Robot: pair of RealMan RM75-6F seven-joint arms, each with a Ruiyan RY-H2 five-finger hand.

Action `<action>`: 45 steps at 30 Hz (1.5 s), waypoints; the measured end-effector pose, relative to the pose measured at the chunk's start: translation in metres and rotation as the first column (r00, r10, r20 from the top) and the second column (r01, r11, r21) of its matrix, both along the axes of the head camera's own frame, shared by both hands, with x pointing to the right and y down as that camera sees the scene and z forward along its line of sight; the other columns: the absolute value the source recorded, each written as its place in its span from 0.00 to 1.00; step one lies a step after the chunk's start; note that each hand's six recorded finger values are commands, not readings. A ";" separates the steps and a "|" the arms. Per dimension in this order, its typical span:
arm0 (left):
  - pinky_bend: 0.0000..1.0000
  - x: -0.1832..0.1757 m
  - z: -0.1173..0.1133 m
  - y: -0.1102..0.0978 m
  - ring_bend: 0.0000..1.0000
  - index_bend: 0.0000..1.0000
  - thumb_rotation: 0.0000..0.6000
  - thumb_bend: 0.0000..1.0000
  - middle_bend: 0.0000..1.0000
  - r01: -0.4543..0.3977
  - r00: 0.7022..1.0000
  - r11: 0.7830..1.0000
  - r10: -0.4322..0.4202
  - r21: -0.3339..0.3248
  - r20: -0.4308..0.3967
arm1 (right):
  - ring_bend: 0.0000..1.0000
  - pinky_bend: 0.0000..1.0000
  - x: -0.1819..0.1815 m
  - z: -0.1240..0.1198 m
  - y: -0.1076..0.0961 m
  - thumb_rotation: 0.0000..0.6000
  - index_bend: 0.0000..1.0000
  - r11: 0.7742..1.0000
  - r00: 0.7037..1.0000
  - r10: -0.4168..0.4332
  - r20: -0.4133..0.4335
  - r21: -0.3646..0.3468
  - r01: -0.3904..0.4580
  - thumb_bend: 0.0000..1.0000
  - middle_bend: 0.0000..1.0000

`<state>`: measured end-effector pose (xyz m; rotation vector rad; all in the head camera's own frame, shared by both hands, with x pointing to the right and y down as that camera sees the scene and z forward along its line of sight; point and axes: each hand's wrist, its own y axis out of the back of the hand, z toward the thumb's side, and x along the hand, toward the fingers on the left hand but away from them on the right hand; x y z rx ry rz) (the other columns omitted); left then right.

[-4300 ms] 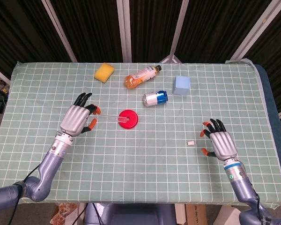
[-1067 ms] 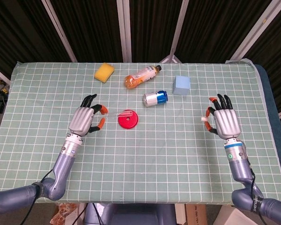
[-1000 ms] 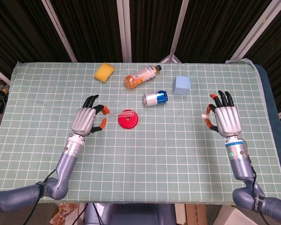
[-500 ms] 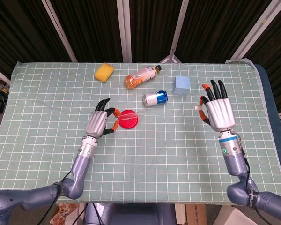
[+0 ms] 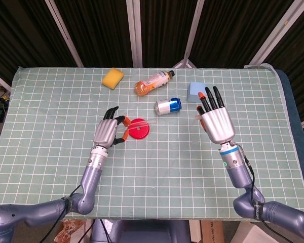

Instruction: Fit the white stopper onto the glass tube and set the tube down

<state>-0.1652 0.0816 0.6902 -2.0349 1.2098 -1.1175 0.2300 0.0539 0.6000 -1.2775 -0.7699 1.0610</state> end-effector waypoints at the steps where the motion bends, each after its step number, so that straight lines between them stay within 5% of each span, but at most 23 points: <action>1: 0.00 0.000 0.001 0.000 0.06 0.47 1.00 0.65 0.49 0.000 1.000 1.000 0.000 -0.003 0.004 | 0.00 0.00 -0.002 0.000 0.000 1.00 0.59 1.000 1.000 -0.005 -0.003 0.003 0.005 0.40 0.20; 13: 0.00 0.005 0.004 0.001 0.06 0.47 1.00 0.65 0.49 0.006 1.000 1.000 -0.005 -0.027 0.016 | 0.00 0.00 -0.033 0.006 0.003 1.00 0.59 0.997 0.997 -0.068 -0.026 0.018 0.069 0.40 0.20; 45: 0.00 0.033 0.012 0.002 0.06 0.46 1.00 0.65 0.49 0.002 1.000 0.999 -0.002 -0.051 -0.010 | 0.00 0.00 -0.068 0.020 0.005 1.00 0.59 0.999 0.999 -0.049 0.007 -0.016 0.049 0.40 0.20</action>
